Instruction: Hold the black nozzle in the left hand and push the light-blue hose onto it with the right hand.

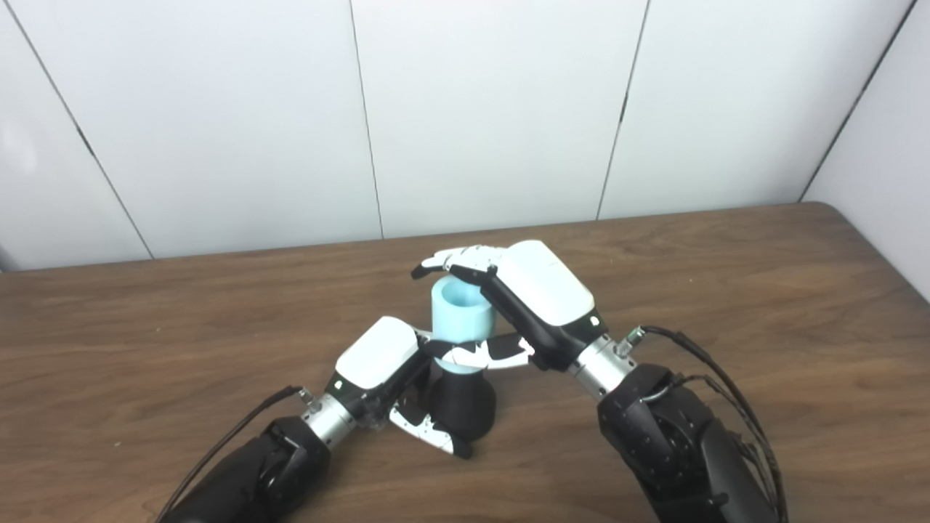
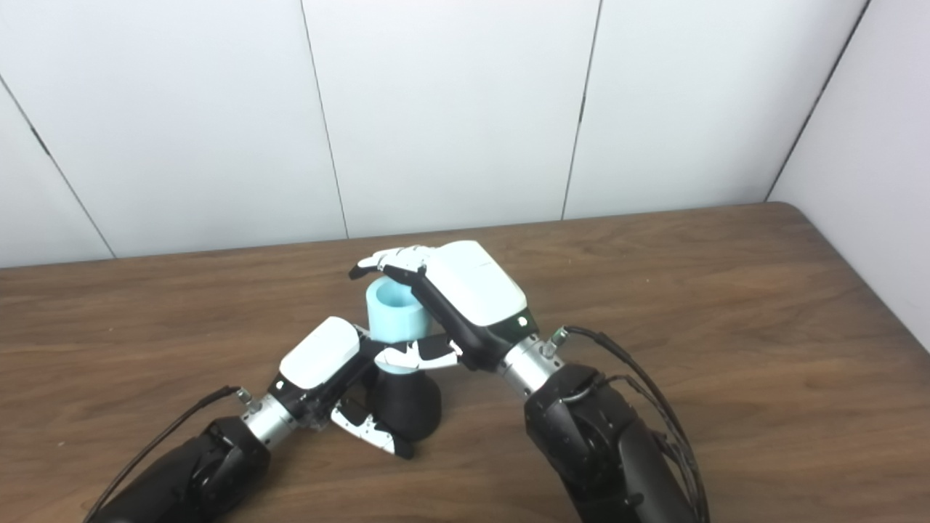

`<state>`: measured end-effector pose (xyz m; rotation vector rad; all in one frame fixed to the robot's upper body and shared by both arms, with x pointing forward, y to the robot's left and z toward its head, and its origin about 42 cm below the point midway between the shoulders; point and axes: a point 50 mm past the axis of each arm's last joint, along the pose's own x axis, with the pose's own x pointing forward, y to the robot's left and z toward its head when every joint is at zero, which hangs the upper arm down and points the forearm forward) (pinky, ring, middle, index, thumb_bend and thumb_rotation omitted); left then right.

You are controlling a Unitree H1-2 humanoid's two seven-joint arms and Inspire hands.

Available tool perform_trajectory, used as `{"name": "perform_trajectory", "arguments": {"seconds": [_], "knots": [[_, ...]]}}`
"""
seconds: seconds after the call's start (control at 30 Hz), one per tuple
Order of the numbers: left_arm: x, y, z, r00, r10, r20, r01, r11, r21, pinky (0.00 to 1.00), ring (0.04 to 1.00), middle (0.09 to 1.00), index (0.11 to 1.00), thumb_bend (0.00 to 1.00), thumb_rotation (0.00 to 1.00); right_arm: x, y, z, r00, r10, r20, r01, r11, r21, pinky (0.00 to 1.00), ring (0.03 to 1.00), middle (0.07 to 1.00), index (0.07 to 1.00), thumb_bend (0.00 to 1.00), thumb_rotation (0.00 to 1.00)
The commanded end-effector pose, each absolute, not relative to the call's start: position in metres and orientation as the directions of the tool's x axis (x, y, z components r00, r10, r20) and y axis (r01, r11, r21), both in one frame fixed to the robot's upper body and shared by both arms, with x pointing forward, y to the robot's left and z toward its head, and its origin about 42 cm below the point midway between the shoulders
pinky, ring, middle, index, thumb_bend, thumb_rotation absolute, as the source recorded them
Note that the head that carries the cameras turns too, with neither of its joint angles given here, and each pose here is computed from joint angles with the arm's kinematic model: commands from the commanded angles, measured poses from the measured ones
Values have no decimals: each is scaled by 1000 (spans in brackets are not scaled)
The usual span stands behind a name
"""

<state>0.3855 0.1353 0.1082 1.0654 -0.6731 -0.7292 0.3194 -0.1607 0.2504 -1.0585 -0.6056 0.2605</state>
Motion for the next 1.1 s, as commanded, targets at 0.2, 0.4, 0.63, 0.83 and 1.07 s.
{"name": "perform_trajectory", "arguments": {"seconds": [0.2, 0.4, 0.63, 0.83, 1.07], "knots": [[270, 153, -27, 492, -788, -371, 559, -41, 828, 228, 283, 476, 489, 524, 0, 329, -165, 286, 768, 460, 446, 178, 515, -838, 644, 750, 774, 740, 275, 387], [271, 152, -29, 490, -787, -374, 554, -51, 831, 214, 264, 474, 489, 524, 0, 329, -164, 288, 765, 476, 434, 166, 504, -847, 642, 754, 776, 739, 282, 388], [272, 152, -29, 491, -794, -359, 563, -25, 826, 202, 249, 473, 489, 524, 0, 324, -160, 285, 758, 500, 419, 161, 480, -862, 652, 758, 777, 737, 286, 364], [272, 153, -29, 498, -794, -349, 572, -2, 821, 194, 243, 473, 488, 524, 0, 318, -158, 277, 745, 514, 426, 184, 455, -871, 665, 767, 779, 730, 292, 393], [272, 154, -28, 492, -792, -360, 583, -7, 812, 224, 276, 475, 488, 524, 0, 315, -161, 262, 743, 510, 434, 223, 422, -879, 680, 777, 785, 731, 273, 436]]}}
